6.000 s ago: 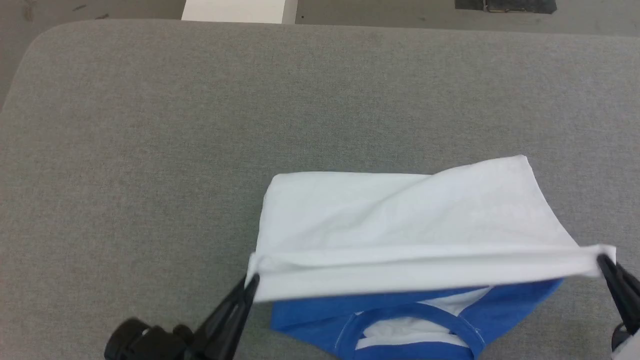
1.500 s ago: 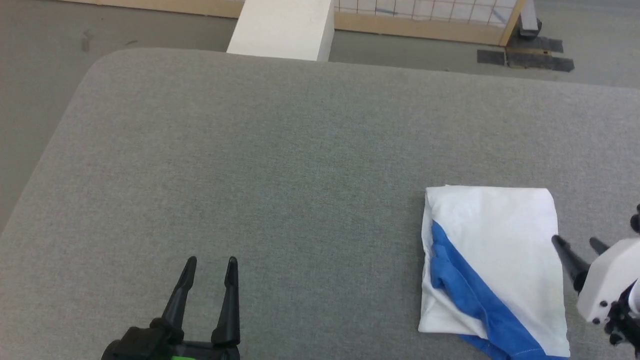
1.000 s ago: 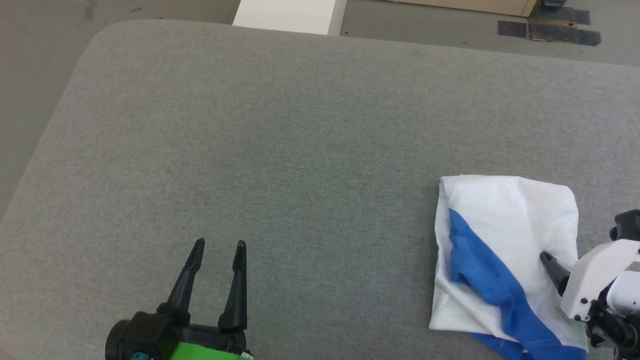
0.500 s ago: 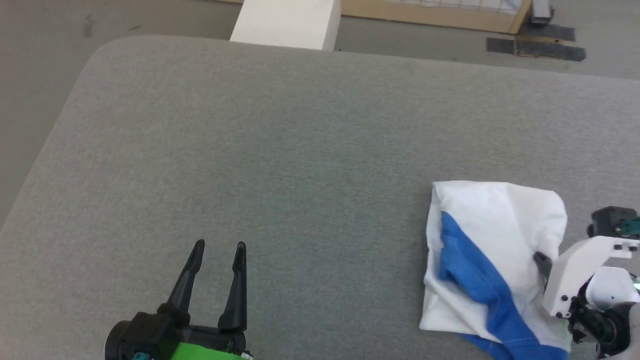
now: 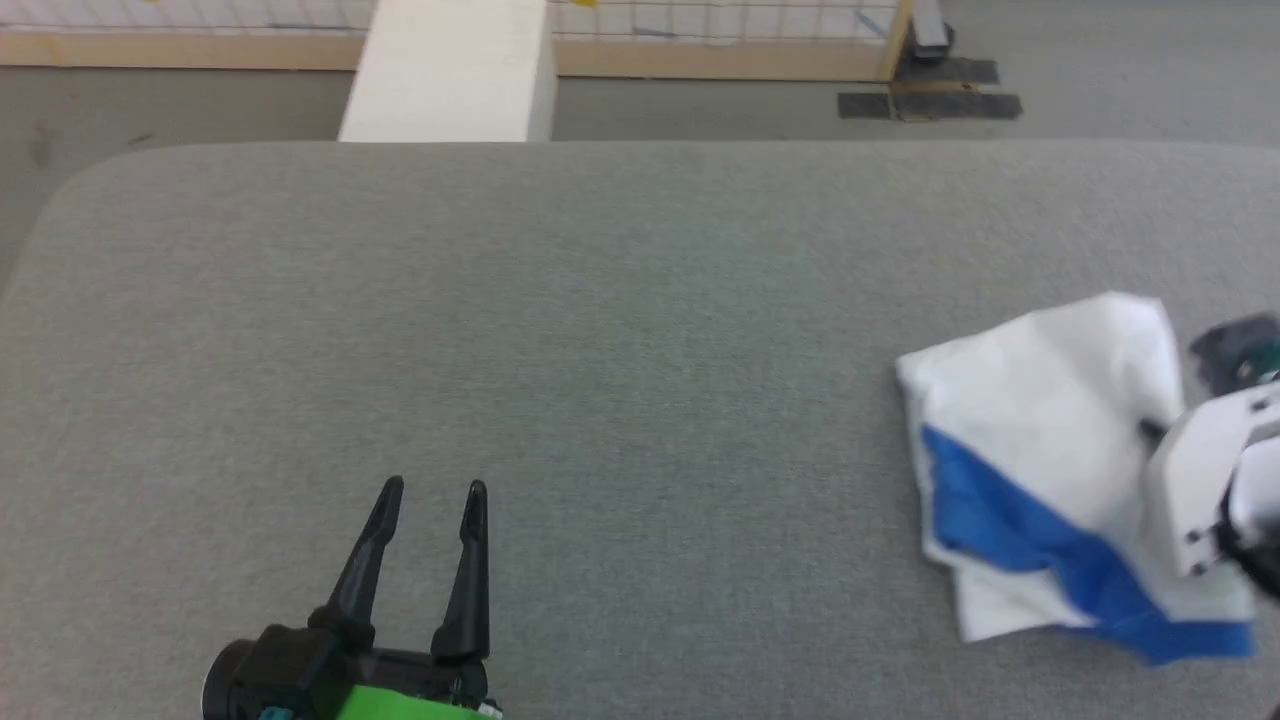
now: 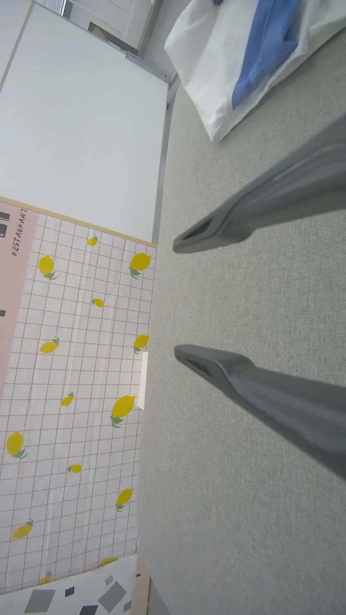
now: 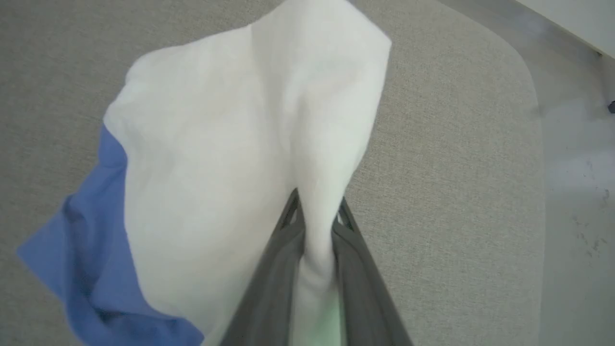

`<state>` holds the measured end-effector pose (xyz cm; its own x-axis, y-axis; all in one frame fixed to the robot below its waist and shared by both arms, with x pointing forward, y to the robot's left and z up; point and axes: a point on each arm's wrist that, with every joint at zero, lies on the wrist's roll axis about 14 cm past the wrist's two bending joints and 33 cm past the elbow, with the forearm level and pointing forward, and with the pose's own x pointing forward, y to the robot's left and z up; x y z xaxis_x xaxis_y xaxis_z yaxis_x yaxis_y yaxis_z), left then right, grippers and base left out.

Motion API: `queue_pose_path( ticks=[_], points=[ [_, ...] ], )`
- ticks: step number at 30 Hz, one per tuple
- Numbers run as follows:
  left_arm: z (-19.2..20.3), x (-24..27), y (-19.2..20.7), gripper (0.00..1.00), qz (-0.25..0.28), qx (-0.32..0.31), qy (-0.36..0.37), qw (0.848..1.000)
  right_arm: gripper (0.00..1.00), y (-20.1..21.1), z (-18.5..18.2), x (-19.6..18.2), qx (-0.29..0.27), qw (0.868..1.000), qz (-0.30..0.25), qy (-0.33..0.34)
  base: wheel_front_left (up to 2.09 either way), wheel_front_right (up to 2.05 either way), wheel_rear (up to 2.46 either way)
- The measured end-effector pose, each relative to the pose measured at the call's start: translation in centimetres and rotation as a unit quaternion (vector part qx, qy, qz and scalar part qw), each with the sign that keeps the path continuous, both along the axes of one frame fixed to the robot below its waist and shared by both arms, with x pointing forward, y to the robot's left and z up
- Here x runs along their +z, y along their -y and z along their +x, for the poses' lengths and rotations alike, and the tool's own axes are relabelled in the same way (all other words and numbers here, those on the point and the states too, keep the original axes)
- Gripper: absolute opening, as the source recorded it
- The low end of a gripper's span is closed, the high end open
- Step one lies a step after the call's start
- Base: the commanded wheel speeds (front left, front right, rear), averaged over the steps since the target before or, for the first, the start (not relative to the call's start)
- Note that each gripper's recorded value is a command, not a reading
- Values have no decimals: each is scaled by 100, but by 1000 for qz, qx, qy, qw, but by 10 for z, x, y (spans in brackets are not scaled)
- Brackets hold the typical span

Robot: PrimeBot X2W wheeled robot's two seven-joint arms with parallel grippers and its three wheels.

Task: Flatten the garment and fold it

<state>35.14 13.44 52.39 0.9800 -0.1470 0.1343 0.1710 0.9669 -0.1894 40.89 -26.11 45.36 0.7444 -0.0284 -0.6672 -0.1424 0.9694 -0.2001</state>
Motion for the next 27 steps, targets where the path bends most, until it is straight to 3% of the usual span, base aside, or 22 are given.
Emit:
queue_pose_path(
  ticks=[8, 19, 27],
  points=[
    [32, -2, 12, 100, 8, -22, 8, 1000, 0, 78, 26, 33, -29, 994, -106, 6, 0, 0, 0],
    [79, -27, 27, 100, 28, -50, -3, 998, 0, 160, 39, 18, -88, 978, -187, -41, 0, 0, 0],
    [105, -50, 28, 100, 47, -56, -12, 997, 0, 217, 37, 5, -139, 956, -245, -80, 0, 0, 0]
  ],
)
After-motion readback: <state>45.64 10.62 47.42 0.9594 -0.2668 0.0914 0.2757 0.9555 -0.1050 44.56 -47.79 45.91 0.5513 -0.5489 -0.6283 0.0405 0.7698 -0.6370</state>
